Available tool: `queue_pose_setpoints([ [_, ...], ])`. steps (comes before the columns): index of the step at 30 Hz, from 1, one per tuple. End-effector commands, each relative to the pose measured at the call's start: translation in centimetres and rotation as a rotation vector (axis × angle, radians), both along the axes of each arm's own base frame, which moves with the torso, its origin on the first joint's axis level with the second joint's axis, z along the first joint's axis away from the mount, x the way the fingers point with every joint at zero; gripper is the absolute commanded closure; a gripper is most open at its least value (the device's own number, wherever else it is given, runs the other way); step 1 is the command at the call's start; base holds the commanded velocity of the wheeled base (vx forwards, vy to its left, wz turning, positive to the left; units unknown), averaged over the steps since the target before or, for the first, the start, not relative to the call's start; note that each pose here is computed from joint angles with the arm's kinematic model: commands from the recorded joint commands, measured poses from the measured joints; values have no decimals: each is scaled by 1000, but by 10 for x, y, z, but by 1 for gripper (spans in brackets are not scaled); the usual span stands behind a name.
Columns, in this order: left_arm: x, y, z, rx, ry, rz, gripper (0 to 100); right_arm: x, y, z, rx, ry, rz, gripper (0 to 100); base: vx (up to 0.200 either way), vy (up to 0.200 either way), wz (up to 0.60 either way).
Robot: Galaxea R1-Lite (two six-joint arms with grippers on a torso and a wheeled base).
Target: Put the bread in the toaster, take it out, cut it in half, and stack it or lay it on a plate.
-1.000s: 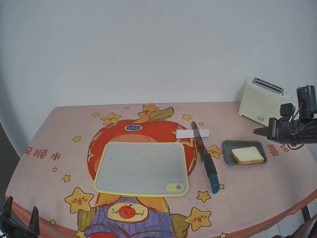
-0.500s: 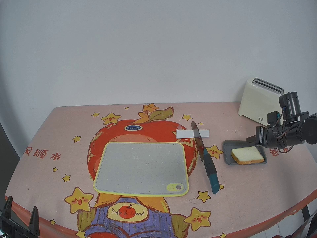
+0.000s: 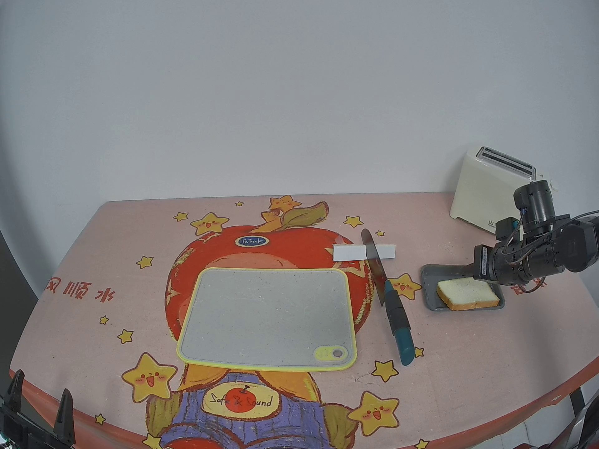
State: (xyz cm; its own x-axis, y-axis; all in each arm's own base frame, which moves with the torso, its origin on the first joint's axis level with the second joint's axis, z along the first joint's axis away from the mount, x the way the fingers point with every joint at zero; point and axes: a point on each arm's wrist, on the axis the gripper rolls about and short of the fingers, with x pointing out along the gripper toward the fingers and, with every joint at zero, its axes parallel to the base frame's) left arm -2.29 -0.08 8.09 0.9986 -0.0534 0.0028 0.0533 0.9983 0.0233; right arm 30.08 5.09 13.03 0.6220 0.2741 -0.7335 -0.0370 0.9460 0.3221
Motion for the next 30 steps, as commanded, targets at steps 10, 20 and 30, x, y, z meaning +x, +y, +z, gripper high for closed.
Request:
queue_pose_setpoints([
  [10,1,0,-5,0,9,0,0,8,-3,-10,-4,26,-12,100,0,0,0],
  [20,1,0,-5,0,9,0,0,9,-4,-10,-8,30,-13,100,0,0,0],
  [30,1,0,-5,0,9,0,0,2,-3,-9,-14,62,-4,100,0,0,0],
])
